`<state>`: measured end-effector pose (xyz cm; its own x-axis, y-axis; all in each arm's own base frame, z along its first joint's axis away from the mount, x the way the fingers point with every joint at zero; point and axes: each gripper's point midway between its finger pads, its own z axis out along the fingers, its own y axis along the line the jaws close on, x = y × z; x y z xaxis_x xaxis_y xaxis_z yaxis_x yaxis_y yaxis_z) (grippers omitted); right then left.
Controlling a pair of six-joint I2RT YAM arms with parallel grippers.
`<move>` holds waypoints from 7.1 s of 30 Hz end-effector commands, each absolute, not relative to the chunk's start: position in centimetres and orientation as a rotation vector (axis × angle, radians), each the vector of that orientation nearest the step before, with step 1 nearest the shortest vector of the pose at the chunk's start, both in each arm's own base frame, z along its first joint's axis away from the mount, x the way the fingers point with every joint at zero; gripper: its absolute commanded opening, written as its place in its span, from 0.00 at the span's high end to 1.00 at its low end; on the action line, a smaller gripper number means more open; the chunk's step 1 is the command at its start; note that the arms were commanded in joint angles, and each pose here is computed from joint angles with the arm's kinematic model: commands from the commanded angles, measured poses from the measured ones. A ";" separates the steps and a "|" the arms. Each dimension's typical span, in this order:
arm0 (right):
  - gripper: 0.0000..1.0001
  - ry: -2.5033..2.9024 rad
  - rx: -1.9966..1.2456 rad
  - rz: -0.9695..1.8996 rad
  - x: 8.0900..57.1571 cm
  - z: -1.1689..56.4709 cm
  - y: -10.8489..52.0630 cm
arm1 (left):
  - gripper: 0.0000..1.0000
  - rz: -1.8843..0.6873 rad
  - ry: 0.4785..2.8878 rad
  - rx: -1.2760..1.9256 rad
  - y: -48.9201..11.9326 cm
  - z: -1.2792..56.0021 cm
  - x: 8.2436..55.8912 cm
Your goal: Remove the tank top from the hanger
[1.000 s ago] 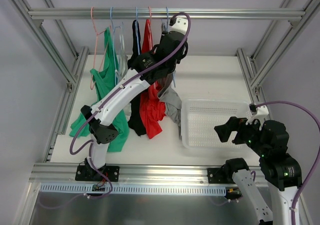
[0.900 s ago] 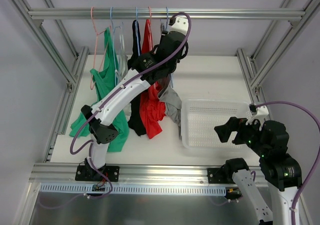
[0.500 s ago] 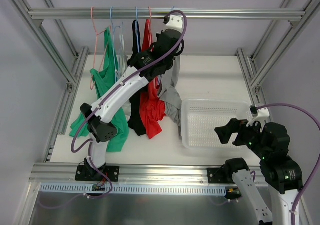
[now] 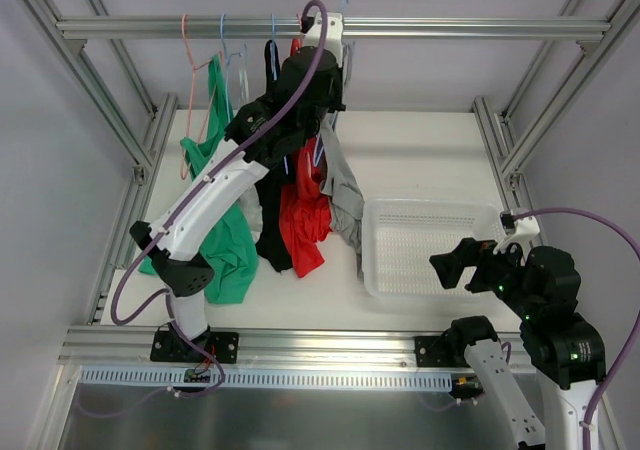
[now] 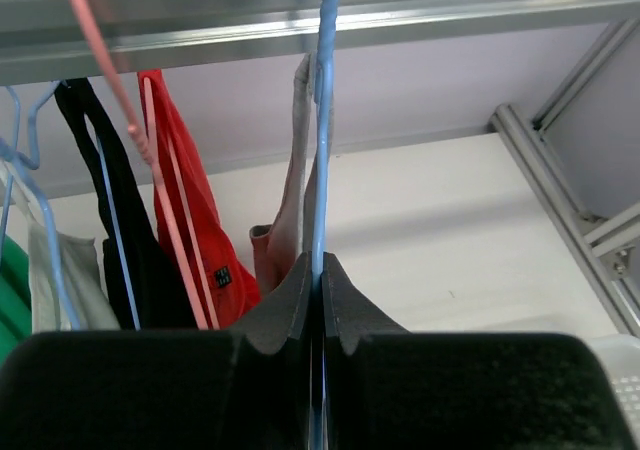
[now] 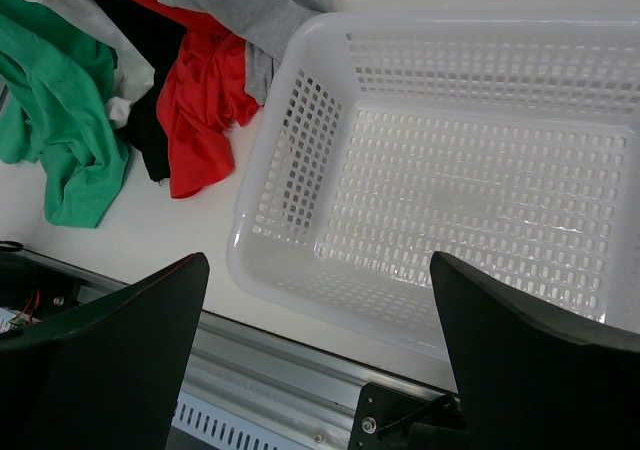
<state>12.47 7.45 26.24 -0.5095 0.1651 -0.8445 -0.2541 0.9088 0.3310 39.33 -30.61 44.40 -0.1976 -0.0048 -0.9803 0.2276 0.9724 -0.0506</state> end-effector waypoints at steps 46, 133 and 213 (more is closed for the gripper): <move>0.30 1.845 -0.611 0.814 23.3 30.7 26.0 | 1.00 -1.022 1.724 0.299 -23.3 34.2 12.0; 0.39 2.043 -0.506 1.112 14.1 19.8 29.8 | 1.00 -0.593 1.076 0.207 -29.1 49.2 20.0; 0.00 2.339 -1.001 0.496 17.4 10.9 32.2 | 0.01 -0.367 1.558 -0.054 -15.7 45.7 24.2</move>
<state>16.69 31.39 11.86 -0.5760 -0.5106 -0.6383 -0.7511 0.6387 0.1669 24.34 -18.51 48.23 -0.0468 -0.3027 -0.9519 0.2922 0.9071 -0.3028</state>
